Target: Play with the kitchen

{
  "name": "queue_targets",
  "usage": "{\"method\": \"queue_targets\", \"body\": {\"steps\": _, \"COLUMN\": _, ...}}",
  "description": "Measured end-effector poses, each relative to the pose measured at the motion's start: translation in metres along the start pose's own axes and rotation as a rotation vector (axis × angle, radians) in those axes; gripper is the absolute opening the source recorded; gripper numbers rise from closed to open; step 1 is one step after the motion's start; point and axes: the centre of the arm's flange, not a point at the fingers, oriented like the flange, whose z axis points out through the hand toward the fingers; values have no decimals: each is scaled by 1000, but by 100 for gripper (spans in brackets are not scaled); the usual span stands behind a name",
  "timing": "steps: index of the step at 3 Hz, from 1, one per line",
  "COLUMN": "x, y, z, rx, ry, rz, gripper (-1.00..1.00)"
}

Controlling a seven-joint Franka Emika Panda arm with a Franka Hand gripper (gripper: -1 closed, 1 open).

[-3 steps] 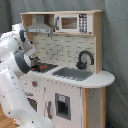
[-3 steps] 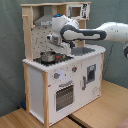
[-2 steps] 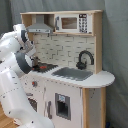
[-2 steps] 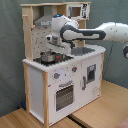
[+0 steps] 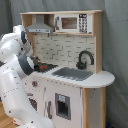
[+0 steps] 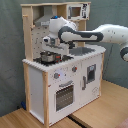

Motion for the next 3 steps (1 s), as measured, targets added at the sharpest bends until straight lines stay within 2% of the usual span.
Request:
{"method": "queue_targets", "body": {"steps": 1, "x": -2, "y": 9, "z": 7, "rx": 8, "ry": -12, "rz": -85, "gripper": 100}}
{"method": "queue_targets", "body": {"steps": 2, "x": -2, "y": 9, "z": 9, "rx": 11, "ry": -19, "rz": -109, "gripper": 100}}
{"method": "queue_targets", "body": {"steps": 3, "x": -2, "y": 9, "z": 9, "rx": 11, "ry": -19, "rz": -110, "gripper": -100}}
